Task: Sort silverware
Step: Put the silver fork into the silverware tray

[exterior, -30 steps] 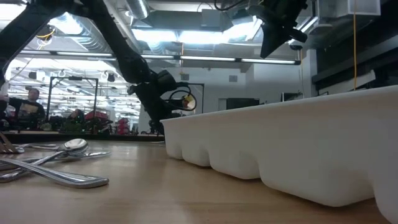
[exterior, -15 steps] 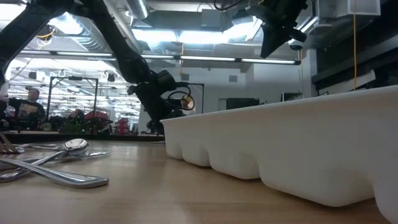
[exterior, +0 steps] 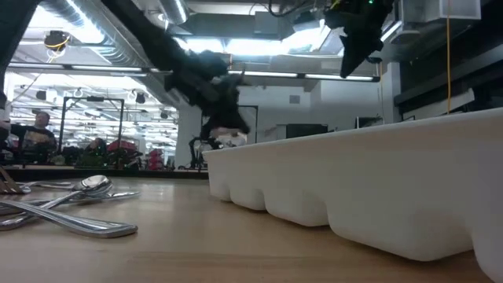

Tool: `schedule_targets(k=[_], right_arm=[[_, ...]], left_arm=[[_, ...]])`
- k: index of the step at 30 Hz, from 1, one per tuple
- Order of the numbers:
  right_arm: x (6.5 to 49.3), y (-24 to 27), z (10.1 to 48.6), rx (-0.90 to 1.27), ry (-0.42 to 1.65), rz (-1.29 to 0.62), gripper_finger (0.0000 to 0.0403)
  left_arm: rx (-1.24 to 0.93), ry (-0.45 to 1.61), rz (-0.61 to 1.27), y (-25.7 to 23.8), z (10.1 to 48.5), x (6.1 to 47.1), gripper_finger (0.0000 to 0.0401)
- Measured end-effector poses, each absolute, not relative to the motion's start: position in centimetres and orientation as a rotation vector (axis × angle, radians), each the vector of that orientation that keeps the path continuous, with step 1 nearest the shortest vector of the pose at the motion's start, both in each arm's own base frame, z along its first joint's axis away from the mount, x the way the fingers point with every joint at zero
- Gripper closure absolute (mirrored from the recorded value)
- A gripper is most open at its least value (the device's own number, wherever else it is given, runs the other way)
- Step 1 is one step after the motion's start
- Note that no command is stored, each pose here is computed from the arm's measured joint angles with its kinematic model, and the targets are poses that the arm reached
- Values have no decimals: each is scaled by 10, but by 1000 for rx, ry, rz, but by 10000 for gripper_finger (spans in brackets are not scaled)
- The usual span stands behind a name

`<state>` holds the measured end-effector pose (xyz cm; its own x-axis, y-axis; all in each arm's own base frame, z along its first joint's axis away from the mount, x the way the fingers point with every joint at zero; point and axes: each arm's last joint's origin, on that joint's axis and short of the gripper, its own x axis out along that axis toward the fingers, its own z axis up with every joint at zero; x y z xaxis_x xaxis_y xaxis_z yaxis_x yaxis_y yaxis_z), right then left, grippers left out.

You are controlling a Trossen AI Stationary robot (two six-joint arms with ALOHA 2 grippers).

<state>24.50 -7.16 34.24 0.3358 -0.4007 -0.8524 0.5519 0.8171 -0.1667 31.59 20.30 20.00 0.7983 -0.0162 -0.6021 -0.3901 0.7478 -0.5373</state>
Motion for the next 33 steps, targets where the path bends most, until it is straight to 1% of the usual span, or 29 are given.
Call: schedule_targets(k=[6,8,13,18,23,26,30,33], right_arm=[[238,-69,339,77,1175,-556,397],[236,-69,338,51,1207,-529,398],[234,-68,337,-1,1242,-490,397],[235,-68,338,-34,1247,-466,397],[236,-68,338,-27,1234,-456,398],[238,-68,339,-12,1207,-436,398],[241,-68,339,14,1179,-402,397],[242,-67,340,33,1164,-373,398]], left_arm=[[-744,686,45,124,204,354,393],[-734,694,20,97,205,364,391],[-712,681,60,38,207,379,390],[-695,664,214,-8,200,383,389],[-636,678,255,-40,185,385,389],[-557,694,261,-53,173,387,389],[-470,712,303,-57,159,388,389],[-454,726,330,-55,151,390,388]])
